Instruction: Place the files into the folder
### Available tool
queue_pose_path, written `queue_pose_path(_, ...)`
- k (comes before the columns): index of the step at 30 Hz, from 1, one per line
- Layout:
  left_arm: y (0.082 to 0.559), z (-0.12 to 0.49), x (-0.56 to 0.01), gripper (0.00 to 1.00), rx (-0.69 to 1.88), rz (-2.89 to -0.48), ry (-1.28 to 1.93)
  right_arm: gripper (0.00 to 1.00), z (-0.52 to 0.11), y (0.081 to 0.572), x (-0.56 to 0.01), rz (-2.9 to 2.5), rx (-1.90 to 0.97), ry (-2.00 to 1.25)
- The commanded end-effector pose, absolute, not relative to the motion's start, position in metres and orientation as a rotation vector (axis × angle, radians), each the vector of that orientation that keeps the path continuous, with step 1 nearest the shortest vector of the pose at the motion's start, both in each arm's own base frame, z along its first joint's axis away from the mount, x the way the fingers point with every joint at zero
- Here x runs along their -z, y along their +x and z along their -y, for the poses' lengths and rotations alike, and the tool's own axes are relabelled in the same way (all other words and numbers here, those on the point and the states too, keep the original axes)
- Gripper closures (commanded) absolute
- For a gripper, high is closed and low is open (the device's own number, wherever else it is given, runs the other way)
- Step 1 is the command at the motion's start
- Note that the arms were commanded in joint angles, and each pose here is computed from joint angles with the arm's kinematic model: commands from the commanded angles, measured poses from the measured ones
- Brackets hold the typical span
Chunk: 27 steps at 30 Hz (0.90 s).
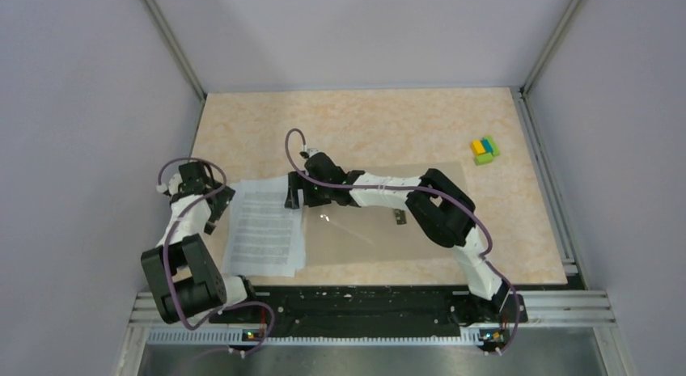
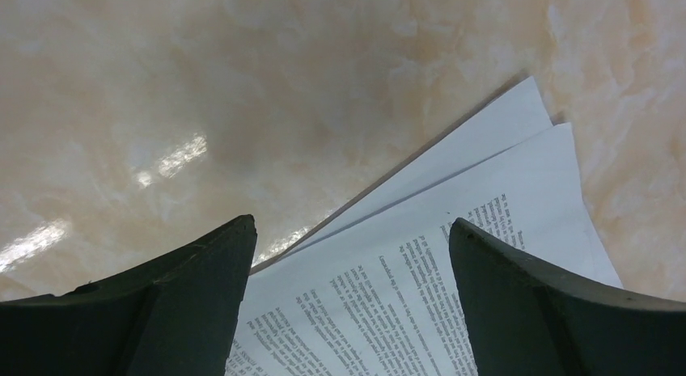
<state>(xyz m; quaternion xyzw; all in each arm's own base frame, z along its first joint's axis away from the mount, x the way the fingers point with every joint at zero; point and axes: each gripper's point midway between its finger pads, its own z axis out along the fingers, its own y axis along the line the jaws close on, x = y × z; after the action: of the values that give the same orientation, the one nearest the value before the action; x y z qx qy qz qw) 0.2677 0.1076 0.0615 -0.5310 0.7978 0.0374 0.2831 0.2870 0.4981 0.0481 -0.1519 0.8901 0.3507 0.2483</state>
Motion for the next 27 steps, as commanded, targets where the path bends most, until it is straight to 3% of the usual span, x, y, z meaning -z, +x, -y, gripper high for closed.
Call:
queue_pose_path(1, 0.287, -0.106, -0.051, 0.06, -0.011, -2.132, -1.415, 0.21, -0.51, 0.278, -0.033, -2.463, -0.925, -0.422)
queue_pose_path(14, 0.305, -0.078, -0.025, 0.06, 0.195, -2.301, -1.39, 0.19, -0.531, 0.263, -0.009, -2.543, -0.969, -0.481)
queue_pose_path(27, 0.317, -0.065, -0.041, 0.26, 0.294, -2.364, -1.296, 0.17, -0.548, 0.273, -0.017, -2.527, -1.035, -0.523)
